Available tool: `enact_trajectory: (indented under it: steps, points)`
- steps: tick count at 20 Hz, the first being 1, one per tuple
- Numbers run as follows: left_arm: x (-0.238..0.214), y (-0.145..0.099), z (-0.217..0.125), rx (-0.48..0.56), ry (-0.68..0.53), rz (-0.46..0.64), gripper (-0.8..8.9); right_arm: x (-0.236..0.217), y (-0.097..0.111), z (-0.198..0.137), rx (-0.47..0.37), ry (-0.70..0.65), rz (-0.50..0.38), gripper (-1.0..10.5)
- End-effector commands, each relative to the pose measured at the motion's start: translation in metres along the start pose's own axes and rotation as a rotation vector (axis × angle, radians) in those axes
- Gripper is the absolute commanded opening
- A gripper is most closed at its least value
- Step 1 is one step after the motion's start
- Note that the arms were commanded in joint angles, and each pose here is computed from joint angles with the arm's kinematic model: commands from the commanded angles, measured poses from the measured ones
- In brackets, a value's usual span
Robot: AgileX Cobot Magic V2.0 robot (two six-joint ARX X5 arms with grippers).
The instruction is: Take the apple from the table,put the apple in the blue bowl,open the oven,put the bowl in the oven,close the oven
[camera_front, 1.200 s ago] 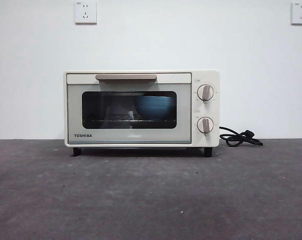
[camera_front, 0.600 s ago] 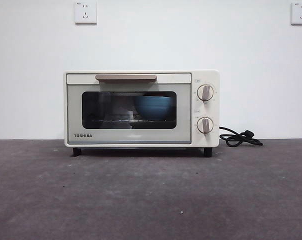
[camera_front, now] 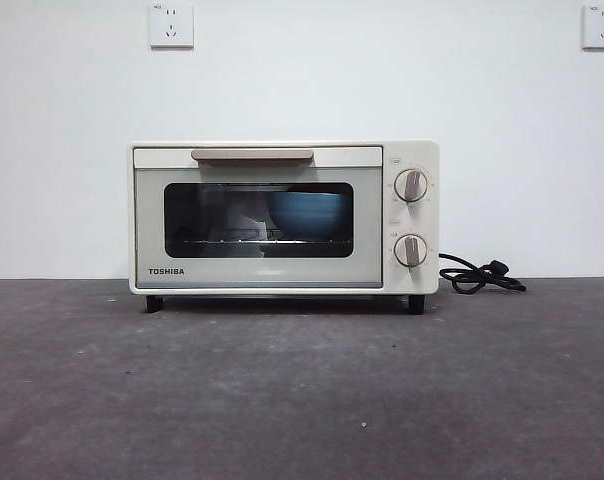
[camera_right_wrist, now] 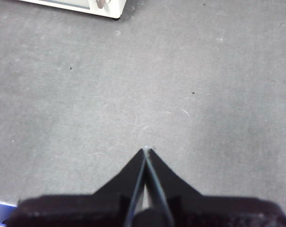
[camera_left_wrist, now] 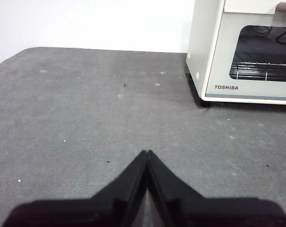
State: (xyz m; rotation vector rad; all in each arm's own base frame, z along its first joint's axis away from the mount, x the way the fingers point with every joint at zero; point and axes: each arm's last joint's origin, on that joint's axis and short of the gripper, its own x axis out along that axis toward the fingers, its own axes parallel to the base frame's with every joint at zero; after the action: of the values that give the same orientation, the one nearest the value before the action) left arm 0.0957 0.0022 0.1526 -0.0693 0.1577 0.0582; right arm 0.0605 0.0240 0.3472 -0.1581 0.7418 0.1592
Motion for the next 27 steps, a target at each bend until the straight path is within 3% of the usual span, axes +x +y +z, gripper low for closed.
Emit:
enact_trajectory:
  steps: [1,11,13,14,16,19,21,24,27]
  points:
    - [0.001,0.001,-0.002,-0.007,-0.001,0.006,-0.04,0.001,0.000,0.000,-0.003,0.000,0.000,0.0]
    - [0.002,0.001,-0.004,-0.006,0.018,0.008,-0.04,0.001,0.000,0.000,0.002,-0.002,-0.010,0.0]
    - [0.002,0.001,-0.004,-0.006,0.018,0.008,-0.04,0.001,-0.004,0.000,-0.101,0.000,-0.077,0.0]
    - [0.002,0.001,-0.004,-0.006,0.018,0.008,-0.04,0.002,-0.007,0.000,-0.113,0.007,-0.109,0.0]
    - [0.002,0.001,-0.004,-0.006,0.018,0.008,-0.04,0.005,-0.013,0.001,-0.058,0.009,-0.179,0.0]
    - [0.002,0.001,-0.004,-0.006,0.018,0.008,-0.04,0.014,-0.023,0.004,0.081,-0.190,-0.261,0.0]
    - [0.002,0.001,-0.004,-0.006,0.018,0.008,-0.04,0.027,-0.026,-0.002,0.132,-0.383,-0.226,0.0]
    - [0.002,0.001,-0.004,-0.006,0.018,0.008,-0.04,0.052,-0.026,-0.024,0.130,-0.533,-0.161,0.0]
    - [0.002,0.001,-0.004,-0.006,0.018,0.008,-0.04,0.081,-0.026,-0.049,0.130,-0.603,-0.194,0.0]
